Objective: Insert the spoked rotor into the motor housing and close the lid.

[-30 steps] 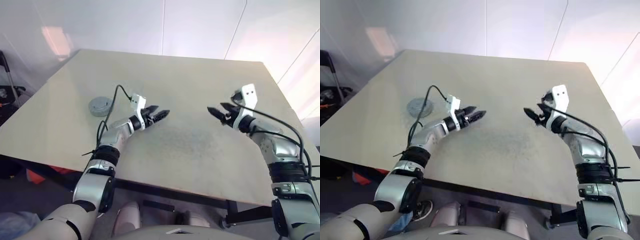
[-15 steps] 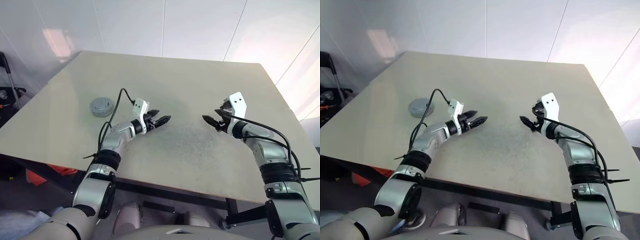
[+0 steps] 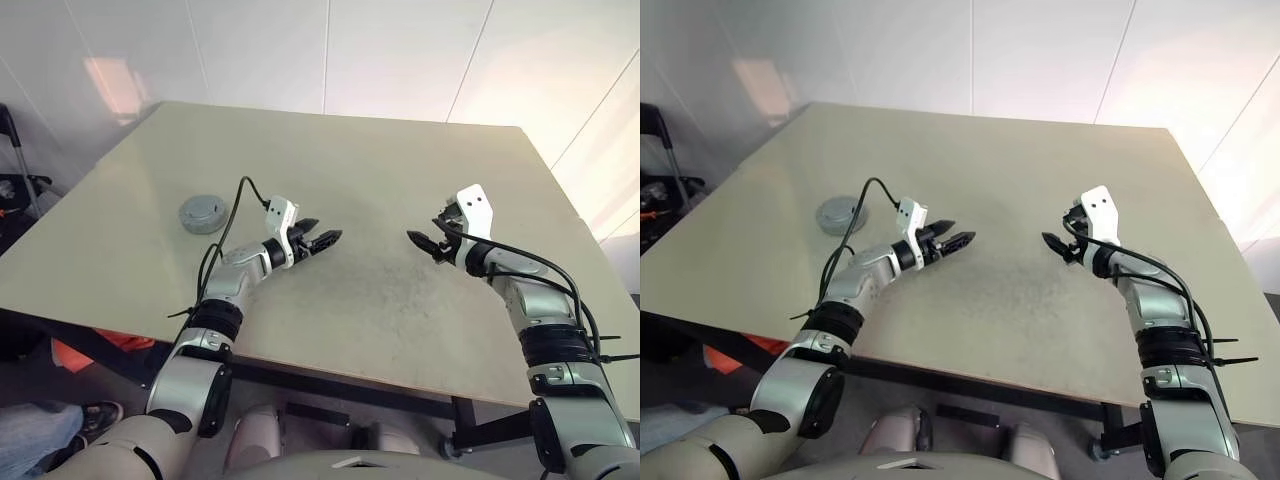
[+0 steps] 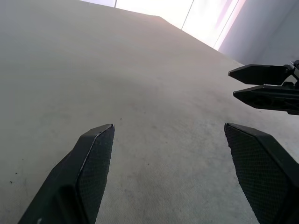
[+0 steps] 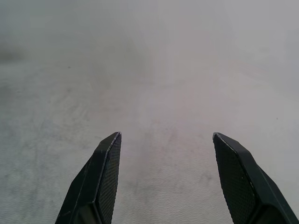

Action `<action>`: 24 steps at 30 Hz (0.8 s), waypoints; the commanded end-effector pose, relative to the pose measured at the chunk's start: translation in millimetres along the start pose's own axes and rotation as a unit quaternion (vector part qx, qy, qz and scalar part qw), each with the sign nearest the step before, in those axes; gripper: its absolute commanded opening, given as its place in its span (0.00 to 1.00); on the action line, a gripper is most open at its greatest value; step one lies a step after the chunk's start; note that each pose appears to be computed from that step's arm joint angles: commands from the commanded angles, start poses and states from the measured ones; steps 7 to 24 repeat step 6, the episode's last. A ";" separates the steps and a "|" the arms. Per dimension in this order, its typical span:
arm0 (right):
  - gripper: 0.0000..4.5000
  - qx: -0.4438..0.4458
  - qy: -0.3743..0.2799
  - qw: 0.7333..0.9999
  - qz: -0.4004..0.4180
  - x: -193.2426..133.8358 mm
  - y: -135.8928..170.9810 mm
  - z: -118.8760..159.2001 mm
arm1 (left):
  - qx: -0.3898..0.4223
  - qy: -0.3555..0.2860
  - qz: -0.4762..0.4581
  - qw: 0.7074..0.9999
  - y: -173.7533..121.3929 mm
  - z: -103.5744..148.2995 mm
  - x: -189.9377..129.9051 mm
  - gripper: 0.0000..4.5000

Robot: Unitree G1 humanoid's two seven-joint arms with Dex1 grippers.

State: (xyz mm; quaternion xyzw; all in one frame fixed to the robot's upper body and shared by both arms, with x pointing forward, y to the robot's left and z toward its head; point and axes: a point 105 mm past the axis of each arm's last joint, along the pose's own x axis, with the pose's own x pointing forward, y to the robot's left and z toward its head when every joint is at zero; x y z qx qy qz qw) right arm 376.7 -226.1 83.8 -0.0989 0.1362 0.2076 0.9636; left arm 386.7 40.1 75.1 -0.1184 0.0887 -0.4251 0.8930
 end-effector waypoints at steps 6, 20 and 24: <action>0.78 -0.007 -0.043 0.999 -0.023 -7.4 -7.4 23.1 | 0.010 -0.009 -0.016 1.000 -2.4 10.5 2.4 0.89; 0.78 -0.007 -0.043 0.999 -0.023 -7.4 -7.4 23.1 | 0.010 -0.009 -0.016 1.000 -2.4 10.5 2.4 0.89; 0.78 -0.007 -0.043 0.999 -0.023 -7.4 -7.4 23.1 | 0.010 -0.009 -0.016 1.000 -2.4 10.5 2.4 0.89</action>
